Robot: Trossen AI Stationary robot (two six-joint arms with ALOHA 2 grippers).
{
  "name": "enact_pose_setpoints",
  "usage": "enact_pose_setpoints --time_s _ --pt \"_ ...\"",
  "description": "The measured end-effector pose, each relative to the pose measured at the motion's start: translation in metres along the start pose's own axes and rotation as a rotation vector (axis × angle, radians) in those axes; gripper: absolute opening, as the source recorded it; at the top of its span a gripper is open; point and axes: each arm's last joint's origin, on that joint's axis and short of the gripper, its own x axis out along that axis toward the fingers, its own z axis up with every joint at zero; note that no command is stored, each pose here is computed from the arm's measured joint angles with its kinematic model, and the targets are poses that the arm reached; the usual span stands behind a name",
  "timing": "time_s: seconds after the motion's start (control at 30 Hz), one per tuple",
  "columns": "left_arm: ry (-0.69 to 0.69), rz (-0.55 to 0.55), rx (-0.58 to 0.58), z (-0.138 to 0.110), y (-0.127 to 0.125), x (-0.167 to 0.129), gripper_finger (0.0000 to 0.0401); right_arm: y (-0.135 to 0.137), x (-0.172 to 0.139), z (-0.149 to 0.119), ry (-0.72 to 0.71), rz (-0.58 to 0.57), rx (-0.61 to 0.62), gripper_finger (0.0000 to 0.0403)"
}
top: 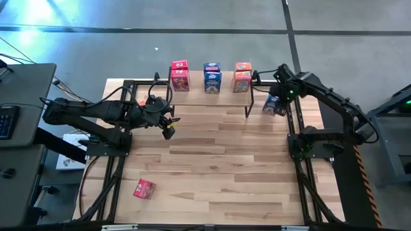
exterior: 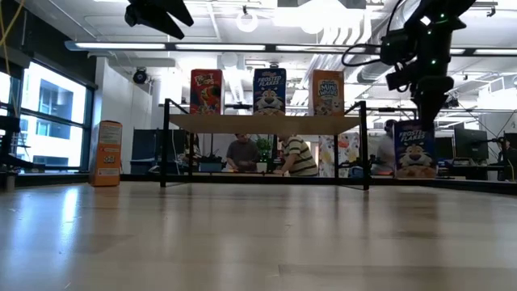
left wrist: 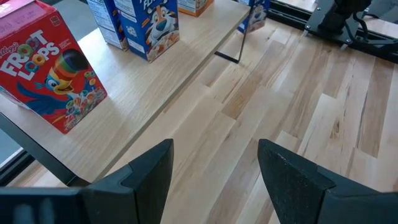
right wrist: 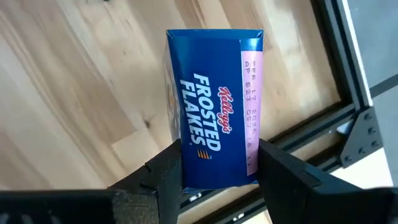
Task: Stack cereal on shelf
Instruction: Put the blue cereal box on the shelf
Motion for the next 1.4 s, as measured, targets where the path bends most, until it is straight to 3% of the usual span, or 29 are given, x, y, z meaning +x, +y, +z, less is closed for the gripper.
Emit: enact_pose_setpoints --time_s 0.27,0.9,1.4 --pt "0.000 0.000 0.000 0.000 0.000 0.000 0.0223 0.013 -0.010 -0.007 0.013 0.026 0.016 0.0172" --pt "0.000 0.000 0.000 0.000 0.000 0.000 0.0223 0.076 -0.019 -0.002 0.077 0.100 0.019 0.0172" --pt "0.000 0.000 0.000 0.000 0.000 0.000 0.0223 0.134 -0.029 0.003 -0.019 0.169 0.038 0.0172"
